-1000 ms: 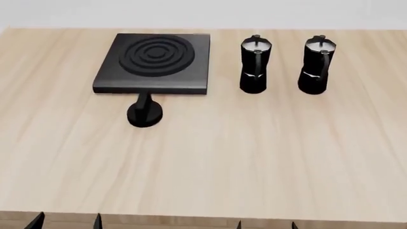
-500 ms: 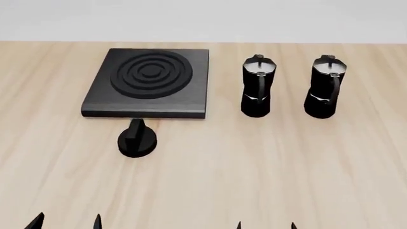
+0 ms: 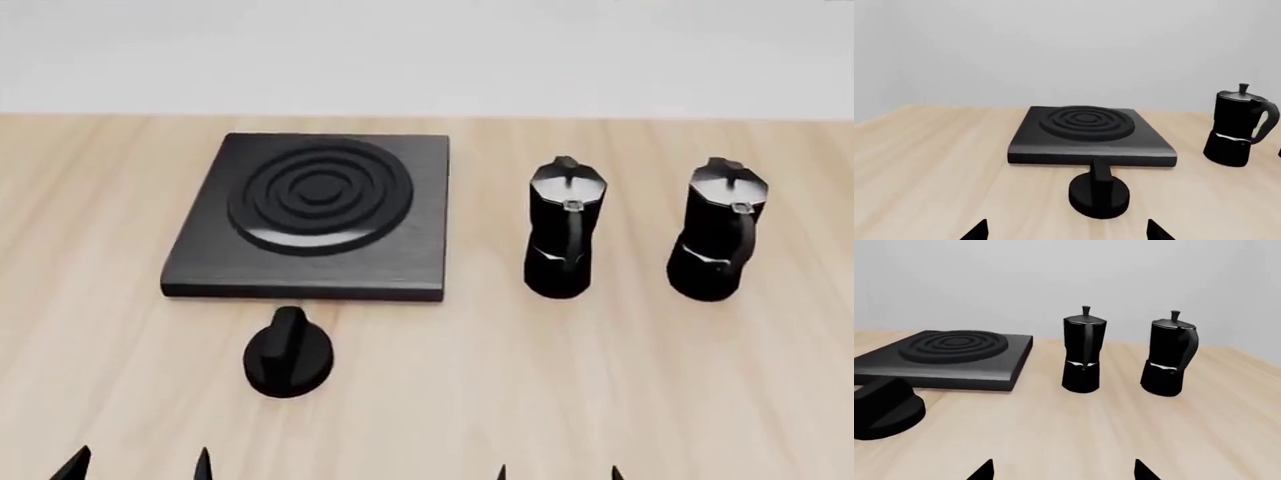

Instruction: Put the right moka pot on the stove.

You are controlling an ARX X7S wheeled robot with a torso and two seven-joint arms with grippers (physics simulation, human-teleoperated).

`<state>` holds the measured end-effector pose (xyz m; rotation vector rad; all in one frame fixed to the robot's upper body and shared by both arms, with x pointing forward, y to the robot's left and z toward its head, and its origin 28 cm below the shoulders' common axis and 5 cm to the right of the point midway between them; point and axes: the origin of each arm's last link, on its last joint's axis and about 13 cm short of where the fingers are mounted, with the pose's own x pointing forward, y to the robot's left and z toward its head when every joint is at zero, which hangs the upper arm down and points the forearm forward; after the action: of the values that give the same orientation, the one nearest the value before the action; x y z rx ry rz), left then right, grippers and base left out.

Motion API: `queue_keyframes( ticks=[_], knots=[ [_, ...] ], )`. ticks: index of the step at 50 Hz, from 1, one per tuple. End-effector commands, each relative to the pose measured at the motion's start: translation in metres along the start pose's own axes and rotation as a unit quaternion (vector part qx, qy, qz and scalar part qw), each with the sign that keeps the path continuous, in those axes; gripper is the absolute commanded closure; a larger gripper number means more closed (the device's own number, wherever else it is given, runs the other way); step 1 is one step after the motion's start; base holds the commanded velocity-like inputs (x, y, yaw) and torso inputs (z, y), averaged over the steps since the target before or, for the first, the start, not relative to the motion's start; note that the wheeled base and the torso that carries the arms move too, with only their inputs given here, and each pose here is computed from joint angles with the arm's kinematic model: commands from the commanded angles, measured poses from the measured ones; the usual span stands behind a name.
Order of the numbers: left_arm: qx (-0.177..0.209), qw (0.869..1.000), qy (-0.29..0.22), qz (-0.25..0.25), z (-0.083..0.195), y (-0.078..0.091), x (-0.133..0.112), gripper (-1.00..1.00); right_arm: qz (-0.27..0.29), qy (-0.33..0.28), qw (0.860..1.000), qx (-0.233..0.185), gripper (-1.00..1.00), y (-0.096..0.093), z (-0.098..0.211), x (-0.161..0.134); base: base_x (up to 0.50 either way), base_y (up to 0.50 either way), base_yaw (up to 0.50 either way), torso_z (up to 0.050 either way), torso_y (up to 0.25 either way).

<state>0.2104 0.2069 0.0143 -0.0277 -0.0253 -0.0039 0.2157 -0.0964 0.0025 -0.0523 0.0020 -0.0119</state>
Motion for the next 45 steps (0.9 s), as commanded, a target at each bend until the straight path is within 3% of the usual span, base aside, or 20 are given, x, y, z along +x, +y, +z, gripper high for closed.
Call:
queue_keyframes(
  ticks=[1,45],
  knots=[
    [0.001,1.000,0.000,0.001,-0.0009,0.0001,0.0000,-1.00,-0.002,-0.001,1.000,0.000,-1.00,-0.0003,0.0004,0.0000,0.27,0.08,0.00,0.000,0.000],
    [0.001,1.000,0.001,0.002,-0.0017,0.0003,0.0007,-1.00,-0.002,0.002,1.000,0.008,-1.00,-0.0015,-0.0008,0.0019,0.26,0.04,0.00,0.000,0.000]
  ],
)
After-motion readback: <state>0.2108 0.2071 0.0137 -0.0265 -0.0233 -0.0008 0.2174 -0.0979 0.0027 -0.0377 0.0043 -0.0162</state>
